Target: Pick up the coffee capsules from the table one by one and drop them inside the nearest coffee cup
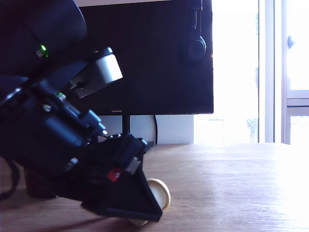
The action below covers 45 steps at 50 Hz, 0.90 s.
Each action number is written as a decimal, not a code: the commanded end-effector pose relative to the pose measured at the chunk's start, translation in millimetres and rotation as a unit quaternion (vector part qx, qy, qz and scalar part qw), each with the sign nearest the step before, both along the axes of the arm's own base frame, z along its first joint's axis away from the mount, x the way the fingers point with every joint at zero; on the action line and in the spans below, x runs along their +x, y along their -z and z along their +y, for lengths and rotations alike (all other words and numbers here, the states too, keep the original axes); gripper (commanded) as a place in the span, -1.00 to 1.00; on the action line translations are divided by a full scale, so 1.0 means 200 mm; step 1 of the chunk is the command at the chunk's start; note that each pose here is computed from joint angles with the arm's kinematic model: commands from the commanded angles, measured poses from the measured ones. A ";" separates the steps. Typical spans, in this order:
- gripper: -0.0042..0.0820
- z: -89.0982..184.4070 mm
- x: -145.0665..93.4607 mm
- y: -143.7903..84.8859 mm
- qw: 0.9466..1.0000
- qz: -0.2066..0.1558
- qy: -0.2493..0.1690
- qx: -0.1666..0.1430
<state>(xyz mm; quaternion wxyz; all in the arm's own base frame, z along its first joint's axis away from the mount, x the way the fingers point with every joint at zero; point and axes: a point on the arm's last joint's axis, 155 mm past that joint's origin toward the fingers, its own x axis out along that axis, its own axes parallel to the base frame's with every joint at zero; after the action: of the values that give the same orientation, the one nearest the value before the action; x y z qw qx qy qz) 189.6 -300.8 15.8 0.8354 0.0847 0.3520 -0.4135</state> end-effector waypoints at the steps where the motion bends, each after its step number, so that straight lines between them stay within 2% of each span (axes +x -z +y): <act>1: 0.10 0.01 0.00 0.04 1.000 0.006 -0.005 0.008; 14: -0.35 0.02 0.00 0.04 1.000 0.005 -0.005 0.012; 24: -0.44 0.01 0.00 0.04 1.000 0.002 -0.001 0.014; 35: -0.46 0.01 0.00 0.04 0.999 -0.017 0.019 0.024; 45: -0.53 -0.01 -0.01 0.00 0.999 -0.022 0.035 0.014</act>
<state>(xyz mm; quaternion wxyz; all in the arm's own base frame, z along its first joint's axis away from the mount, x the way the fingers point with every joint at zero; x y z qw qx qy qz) 187.1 -301.9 14.6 0.8276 0.1135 0.3402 -0.4317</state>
